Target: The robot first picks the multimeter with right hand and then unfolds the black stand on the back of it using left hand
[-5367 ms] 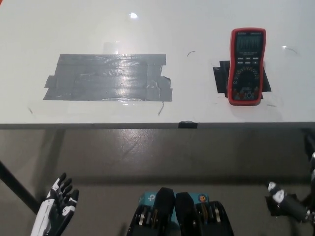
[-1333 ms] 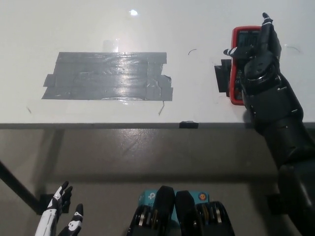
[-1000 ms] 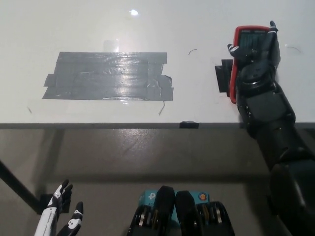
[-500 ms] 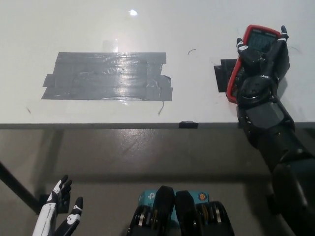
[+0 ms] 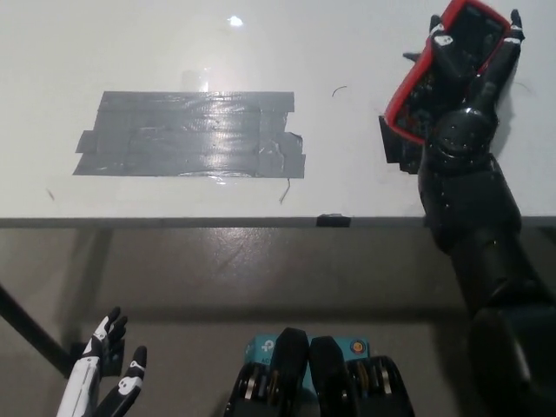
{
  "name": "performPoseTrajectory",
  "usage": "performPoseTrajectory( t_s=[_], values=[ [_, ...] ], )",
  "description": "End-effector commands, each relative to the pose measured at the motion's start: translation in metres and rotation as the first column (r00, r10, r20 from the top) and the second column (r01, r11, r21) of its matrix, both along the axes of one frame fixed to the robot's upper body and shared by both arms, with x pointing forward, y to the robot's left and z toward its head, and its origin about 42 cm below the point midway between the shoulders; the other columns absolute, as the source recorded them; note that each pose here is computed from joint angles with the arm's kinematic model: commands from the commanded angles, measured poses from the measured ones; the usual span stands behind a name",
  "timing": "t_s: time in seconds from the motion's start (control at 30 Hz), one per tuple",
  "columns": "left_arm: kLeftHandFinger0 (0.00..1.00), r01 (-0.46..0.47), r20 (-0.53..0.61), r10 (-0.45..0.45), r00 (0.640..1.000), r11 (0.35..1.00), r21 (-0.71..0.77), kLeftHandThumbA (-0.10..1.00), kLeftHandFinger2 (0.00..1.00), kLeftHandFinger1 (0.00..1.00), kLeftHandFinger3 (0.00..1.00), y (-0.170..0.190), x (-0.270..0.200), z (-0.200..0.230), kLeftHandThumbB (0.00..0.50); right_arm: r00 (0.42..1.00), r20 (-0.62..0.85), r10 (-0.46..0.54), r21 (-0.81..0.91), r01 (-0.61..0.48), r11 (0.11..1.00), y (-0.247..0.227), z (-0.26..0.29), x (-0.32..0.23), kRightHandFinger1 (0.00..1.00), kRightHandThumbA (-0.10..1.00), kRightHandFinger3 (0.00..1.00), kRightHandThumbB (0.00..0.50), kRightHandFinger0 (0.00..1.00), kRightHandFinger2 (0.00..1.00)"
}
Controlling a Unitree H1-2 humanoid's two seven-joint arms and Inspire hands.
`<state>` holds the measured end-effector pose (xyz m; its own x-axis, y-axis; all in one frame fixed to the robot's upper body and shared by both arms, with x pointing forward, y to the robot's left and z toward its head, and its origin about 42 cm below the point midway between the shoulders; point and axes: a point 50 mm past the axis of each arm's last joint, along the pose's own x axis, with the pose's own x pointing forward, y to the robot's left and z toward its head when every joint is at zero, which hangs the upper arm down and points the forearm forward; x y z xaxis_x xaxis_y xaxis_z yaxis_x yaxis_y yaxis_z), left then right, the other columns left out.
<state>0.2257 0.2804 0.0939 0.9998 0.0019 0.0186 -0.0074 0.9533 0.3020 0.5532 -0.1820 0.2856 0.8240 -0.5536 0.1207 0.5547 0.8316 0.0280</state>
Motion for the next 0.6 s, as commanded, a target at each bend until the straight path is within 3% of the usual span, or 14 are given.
performPoseTrajectory(
  t_s=[0.0,0.1,0.13,0.2,0.23,0.27,0.33,0.37,0.43,0.47,0.5,0.53,0.57],
  values=[
    [1.0,0.008,0.052,-0.009,0.999,1.0,0.007,0.57,1.0,1.0,1.0,0.004,-0.009,0.009,0.094,0.843,0.506,0.182,0.31,-0.375,0.874,0.016,0.118,-0.036,0.2,-0.1,0.79,0.081,0.0,0.66],
    [1.0,0.012,0.074,-0.012,0.997,1.0,0.0,0.51,1.0,1.0,1.0,-0.002,-0.017,0.017,0.095,0.803,0.554,0.22,0.369,-0.475,0.799,0.019,0.125,-0.059,0.25,-0.1,0.91,0.087,0.0,0.75],
    [1.0,0.027,0.113,-0.026,0.993,1.0,-0.008,0.49,1.0,1.0,1.0,-0.006,-0.015,0.025,0.096,0.777,0.585,0.233,0.394,-0.523,0.756,0.02,0.131,-0.067,0.22,-0.1,0.95,0.06,0.0,0.74],
    [1.0,0.06,0.184,-0.057,0.981,0.998,-0.012,0.52,1.0,1.0,1.0,-0.011,-0.013,0.04,0.111,0.738,0.623,0.259,0.399,-0.584,0.707,0.019,0.134,-0.081,0.2,-0.1,0.95,0.028,0.0,0.69],
    [1.0,0.075,0.219,-0.071,0.973,0.997,-0.008,0.56,1.0,1.0,1.0,-0.013,-0.015,0.048,0.121,0.723,0.639,0.263,0.411,-0.61,0.678,0.019,0.132,-0.088,0.2,-0.1,0.94,0.041,0.0,0.7],
    [1.0,0.087,0.263,-0.079,0.961,0.996,-0.017,0.54,1.0,1.0,1.0,-0.015,-0.014,0.061,0.133,0.696,0.662,0.277,0.419,-0.651,0.633,0.018,0.13,-0.094,0.22,-0.1,1.0,0.039,0.0,0.71],
    [1.0,0.102,0.334,-0.085,0.939,0.994,-0.033,0.48,1.0,1.0,1.0,-0.021,-0.015,0.084,0.152,0.662,0.697,0.276,0.463,-0.708,0.533,0.018,0.122,-0.108,0.3,-0.1,1.0,0.043,0.0,0.79],
    [1.0,0.117,0.392,-0.095,0.915,0.993,-0.033,0.47,1.0,1.0,1.0,-0.025,-0.012,0.102,0.146,0.643,0.713,0.28,0.488,-0.742,0.46,0.018,0.12,-0.117,0.34,-0.1,1.0,0.048,0.0,0.82],
    [1.0,0.141,0.505,-0.119,0.855,0.99,-0.004,0.5,1.0,1.0,1.0,-0.029,-0.003,0.131,0.155,0.622,0.724,0.3,0.492,-0.769,0.408,0.02,0.119,-0.131,0.38,-0.1,1.0,0.07,0.0,0.84],
    [1.0,0.145,0.555,-0.126,0.822,0.989,0.009,0.58,1.0,1.0,1.0,-0.032,0.0,0.147,0.181,0.61,0.729,0.311,0.485,-0.78,0.395,0.022,0.115,-0.141,0.37,-0.1,1.0,0.078,0.0,0.79],
    [0.97,0.151,0.59,-0.133,0.797,0.988,0.018,0.6,1.0,1.0,1.0,-0.034,0.002,0.159,0.188,0.605,0.731,0.316,0.487,-0.787,0.379,0.024,0.112,-0.149,0.36,-0.1,1.0,0.089,0.0,0.78],
    [0.95,0.158,0.602,-0.137,0.787,0.987,0.019,0.67,1.0,1.0,1.0,-0.036,0.002,0.168,0.227,0.593,0.74,0.319,0.487,-0.798,0.354,0.026,0.108,-0.158,0.35,-0.1,1.0,0.082,0.0,0.77],
    [0.9,0.167,0.634,-0.15,0.759,0.985,0.034,0.73,1.0,1.0,1.0,-0.038,0.005,0.182,0.231,0.565,0.755,0.332,0.469,-0.82,0.33,0.027,0.104,-0.17,0.34,-0.1,1.0,0.066,0.0,0.74]
  ],
)
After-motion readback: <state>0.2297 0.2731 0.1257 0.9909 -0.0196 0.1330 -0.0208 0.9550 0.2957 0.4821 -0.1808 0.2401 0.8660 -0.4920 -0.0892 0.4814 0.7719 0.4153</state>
